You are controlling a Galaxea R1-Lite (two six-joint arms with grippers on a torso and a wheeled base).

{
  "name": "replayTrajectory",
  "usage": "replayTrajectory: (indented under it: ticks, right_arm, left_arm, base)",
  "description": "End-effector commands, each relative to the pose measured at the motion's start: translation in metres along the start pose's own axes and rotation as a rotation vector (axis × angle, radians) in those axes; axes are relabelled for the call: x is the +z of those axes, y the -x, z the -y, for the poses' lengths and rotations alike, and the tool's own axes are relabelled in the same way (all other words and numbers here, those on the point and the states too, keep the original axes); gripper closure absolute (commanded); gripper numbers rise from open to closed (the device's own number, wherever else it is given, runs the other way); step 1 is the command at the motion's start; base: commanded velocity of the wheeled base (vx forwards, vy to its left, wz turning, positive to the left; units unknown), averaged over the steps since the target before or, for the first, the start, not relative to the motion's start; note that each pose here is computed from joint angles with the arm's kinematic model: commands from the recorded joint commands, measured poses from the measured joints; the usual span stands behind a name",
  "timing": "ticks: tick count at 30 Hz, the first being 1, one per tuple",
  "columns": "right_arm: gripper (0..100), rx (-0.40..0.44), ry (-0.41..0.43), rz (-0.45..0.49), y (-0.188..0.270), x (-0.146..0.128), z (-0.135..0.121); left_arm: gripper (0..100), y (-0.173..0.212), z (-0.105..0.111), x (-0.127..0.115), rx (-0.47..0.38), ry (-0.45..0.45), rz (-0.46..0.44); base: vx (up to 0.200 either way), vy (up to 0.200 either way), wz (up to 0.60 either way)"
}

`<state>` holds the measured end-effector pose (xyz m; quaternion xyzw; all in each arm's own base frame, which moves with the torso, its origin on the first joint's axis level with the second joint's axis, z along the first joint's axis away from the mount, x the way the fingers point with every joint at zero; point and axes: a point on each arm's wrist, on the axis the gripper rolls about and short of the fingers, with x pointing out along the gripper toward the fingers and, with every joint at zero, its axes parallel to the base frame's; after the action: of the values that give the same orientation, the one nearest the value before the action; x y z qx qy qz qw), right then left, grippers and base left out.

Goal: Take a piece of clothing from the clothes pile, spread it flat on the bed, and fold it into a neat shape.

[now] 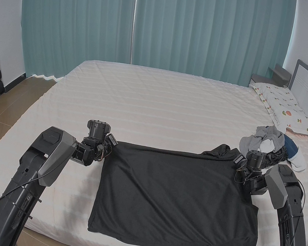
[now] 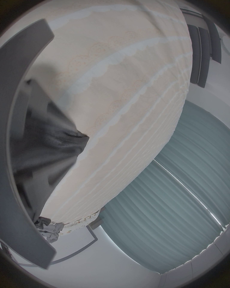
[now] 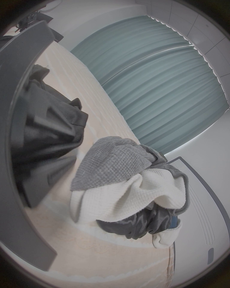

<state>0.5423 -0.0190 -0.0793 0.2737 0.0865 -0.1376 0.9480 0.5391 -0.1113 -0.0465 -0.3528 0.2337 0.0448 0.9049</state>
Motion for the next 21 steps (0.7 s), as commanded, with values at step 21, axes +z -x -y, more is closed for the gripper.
replayTrajectory:
  ticks: [21]
  right_arm:
    - [0,0.113,-0.183,-0.289,0.208,0.075,0.020]
  left_arm:
    - [0,0.155,-0.009,0.036,-0.001,0.069,-0.048]
  base:
    - [0.000,0.000,0.00]
